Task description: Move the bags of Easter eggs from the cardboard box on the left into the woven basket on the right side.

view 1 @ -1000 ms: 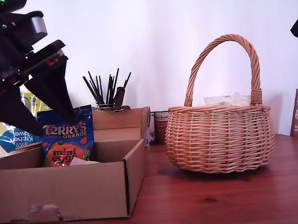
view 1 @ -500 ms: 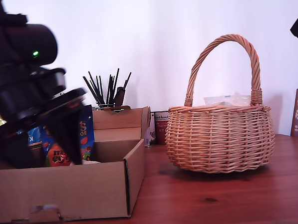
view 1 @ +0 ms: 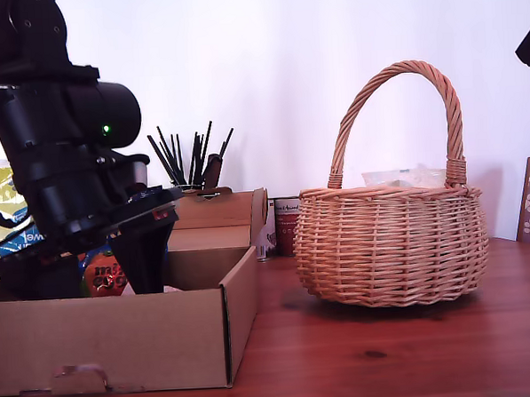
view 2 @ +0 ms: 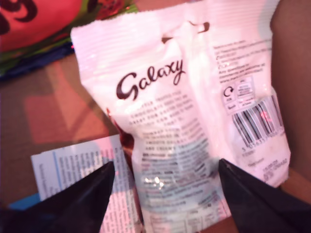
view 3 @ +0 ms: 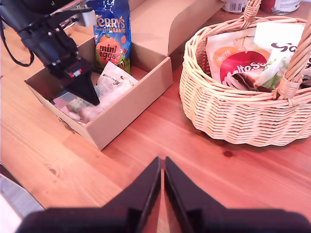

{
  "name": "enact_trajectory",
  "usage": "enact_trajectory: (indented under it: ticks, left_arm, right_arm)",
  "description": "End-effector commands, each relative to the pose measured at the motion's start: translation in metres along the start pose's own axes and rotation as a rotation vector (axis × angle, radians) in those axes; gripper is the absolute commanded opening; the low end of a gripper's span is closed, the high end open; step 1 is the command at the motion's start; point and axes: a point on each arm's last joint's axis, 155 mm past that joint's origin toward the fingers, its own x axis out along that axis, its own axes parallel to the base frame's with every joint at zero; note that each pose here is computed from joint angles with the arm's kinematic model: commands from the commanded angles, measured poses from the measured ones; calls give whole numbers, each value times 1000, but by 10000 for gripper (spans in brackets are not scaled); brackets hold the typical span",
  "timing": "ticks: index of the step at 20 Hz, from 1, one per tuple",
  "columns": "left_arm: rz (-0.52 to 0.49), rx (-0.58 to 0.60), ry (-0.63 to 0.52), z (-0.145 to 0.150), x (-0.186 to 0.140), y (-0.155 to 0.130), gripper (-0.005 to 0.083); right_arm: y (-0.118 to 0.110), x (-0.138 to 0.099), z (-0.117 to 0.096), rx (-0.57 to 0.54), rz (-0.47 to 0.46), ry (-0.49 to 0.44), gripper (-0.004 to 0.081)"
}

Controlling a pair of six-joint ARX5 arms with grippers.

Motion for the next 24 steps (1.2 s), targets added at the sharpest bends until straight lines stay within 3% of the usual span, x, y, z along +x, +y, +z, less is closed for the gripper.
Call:
enact_trajectory:
  ticks: [1, 5, 10, 17, 24]
  left_arm:
    - [14, -1, 37, -8, 11, 4, 543]
    - [5, 6, 12, -2, 11, 2, 212]
    - [-12, 35, -25, 8, 11, -2, 7]
    - [-30, 85, -58, 21, -13, -13, -20]
    - [-72, 142, -238, 52, -77, -38, -20]
  right_arm:
    - [2, -2, 7, -9, 8, -19, -12]
    - [2, -2, 7, -9, 8, -19, -12]
    - [2, -2, 7, -9, 8, -19, -12]
    - [2, -2, 7, -9, 8, -18, -12]
    - [2, -2, 7, -9, 8, -19, -12]
